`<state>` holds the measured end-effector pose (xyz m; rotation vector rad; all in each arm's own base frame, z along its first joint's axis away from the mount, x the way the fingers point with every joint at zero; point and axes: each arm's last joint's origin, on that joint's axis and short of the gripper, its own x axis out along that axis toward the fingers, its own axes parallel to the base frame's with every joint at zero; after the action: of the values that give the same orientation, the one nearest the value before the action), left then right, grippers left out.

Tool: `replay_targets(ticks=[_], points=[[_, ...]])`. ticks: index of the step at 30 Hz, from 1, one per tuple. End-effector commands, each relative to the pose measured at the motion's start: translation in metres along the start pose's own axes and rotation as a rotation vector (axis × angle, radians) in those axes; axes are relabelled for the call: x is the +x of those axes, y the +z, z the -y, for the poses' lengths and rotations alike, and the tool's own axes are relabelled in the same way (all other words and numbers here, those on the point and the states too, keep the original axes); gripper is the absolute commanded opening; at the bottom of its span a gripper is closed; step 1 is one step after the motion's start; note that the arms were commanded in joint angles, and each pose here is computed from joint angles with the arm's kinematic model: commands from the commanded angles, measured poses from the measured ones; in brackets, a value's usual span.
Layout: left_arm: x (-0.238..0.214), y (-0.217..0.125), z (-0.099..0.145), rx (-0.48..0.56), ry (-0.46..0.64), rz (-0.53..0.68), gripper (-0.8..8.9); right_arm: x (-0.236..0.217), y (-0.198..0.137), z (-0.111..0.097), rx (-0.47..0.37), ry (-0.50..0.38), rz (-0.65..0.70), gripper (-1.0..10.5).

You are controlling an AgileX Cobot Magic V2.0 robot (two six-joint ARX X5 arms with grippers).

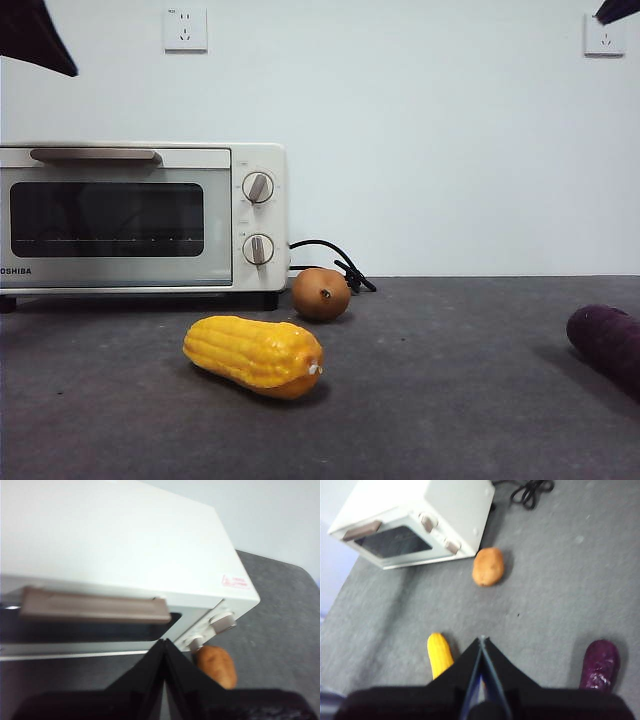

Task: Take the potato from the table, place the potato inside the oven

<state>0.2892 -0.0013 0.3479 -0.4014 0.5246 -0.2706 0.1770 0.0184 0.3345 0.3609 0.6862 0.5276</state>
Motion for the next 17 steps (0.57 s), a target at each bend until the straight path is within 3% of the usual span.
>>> replay_targets(ticks=[1,9,17], points=[[0.014,0.009,-0.004,-0.020,-0.026,-0.033,-0.05,0.002,0.001,0.001,-0.034,0.006,-0.012,0.0],[0.048,0.029,-0.030,-0.127,0.004,-0.077,-0.05,0.002,0.000,0.001,-0.046,0.005,-0.017,0.0],[0.063,0.028,-0.053,-0.178,0.064,-0.126,-0.05,0.002,0.000,0.001,-0.053,0.005,-0.017,0.0]])
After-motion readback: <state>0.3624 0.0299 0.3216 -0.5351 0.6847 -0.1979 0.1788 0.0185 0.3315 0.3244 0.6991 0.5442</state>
